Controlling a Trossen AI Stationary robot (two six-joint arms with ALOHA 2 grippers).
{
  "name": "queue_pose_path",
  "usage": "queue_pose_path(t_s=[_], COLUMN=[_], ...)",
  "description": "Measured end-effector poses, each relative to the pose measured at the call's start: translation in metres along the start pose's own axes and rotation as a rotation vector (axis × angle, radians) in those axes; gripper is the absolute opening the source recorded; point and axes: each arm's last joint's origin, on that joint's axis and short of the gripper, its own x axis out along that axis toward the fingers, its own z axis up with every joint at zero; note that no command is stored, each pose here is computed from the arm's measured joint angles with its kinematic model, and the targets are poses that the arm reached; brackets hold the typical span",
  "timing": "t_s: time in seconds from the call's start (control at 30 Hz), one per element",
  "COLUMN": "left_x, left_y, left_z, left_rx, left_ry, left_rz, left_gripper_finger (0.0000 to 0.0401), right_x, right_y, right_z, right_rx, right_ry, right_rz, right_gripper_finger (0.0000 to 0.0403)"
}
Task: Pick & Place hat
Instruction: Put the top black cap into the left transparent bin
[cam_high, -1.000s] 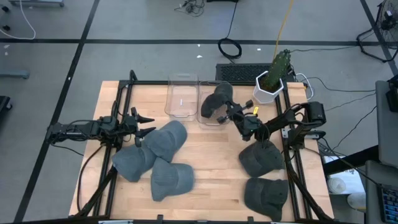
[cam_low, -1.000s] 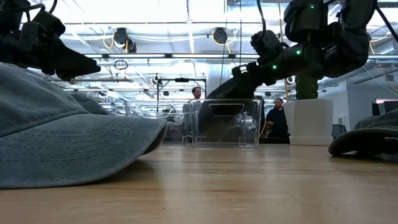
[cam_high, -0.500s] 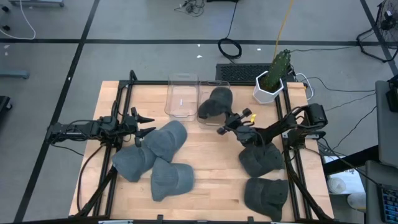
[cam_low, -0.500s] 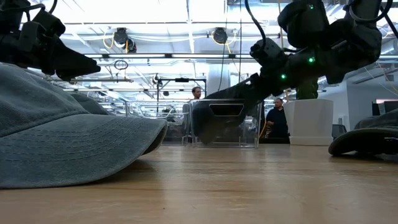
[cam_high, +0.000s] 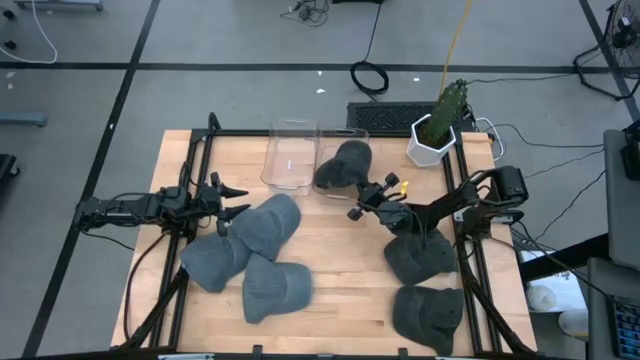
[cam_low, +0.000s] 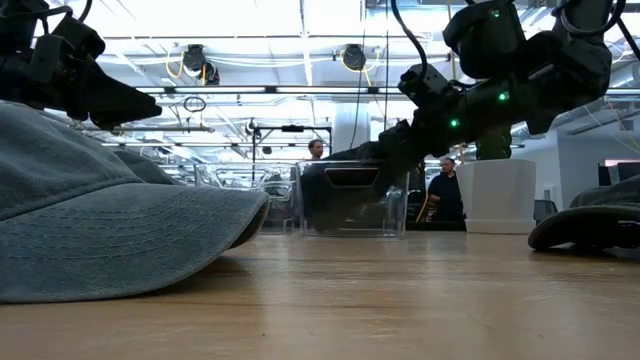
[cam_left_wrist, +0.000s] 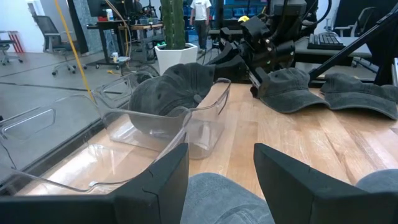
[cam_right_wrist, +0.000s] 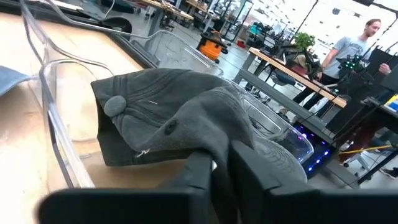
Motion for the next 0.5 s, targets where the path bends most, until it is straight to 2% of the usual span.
queue_pose_path(t_s=[0.27,0.4,0.5], left_x=[0.0,0.0,0.0], left_y=[0.0,0.0,0.0], left_z=[0.0,0.0,0.0], left_rx=[0.0,0.0,0.0], left_ry=[0.0,0.0,0.0], left_rz=[0.0,0.0,0.0], left_gripper_finger=[0.0191,0.0191,0.0191], right_x=[-0.012,-0.019,-0.024], right_y=[-0.012,-0.025,-0.034], right_z=[0.017,0.024,0.026], right_rx=[0.037,0.086,0.154], right_ry=[-0.006,0.03,0.074], right_rz=[0.018,0.038,0.114], right_gripper_finger=[0.0179,0.0218,0.0237])
